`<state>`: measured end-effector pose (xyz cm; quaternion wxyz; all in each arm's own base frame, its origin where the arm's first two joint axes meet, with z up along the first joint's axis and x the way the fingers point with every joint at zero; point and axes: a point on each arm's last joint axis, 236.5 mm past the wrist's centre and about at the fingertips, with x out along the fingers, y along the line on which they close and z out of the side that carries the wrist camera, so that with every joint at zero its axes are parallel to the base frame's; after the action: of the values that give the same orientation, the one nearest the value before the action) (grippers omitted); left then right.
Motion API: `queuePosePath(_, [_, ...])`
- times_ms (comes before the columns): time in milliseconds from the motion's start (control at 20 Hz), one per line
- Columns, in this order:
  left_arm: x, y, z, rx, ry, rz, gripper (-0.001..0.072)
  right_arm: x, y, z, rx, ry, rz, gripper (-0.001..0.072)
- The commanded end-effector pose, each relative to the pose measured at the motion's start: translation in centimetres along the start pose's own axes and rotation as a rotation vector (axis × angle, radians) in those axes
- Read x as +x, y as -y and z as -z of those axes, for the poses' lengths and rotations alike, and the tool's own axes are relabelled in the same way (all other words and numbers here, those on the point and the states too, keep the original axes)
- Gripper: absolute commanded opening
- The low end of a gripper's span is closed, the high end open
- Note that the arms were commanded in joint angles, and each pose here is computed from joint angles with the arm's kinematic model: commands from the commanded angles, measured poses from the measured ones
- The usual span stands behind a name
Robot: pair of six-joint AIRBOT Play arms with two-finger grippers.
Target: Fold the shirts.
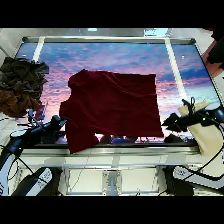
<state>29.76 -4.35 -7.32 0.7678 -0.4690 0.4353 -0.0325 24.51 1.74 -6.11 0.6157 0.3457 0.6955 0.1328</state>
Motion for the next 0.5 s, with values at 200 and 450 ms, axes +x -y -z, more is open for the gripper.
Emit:
queuePosePath(200, [0.0,0.5,0.4,0.023,-0.017,0.019,0.0011,3.9,2.1,4.6,0.172,-0.084,-0.047,0.039])
queuePosePath(450, [0.0,0.6,0.6,0.023,-0.026,0.025,0.0011,4.6,1.5,1.0,0.267,0.079,-0.106,0.0391])
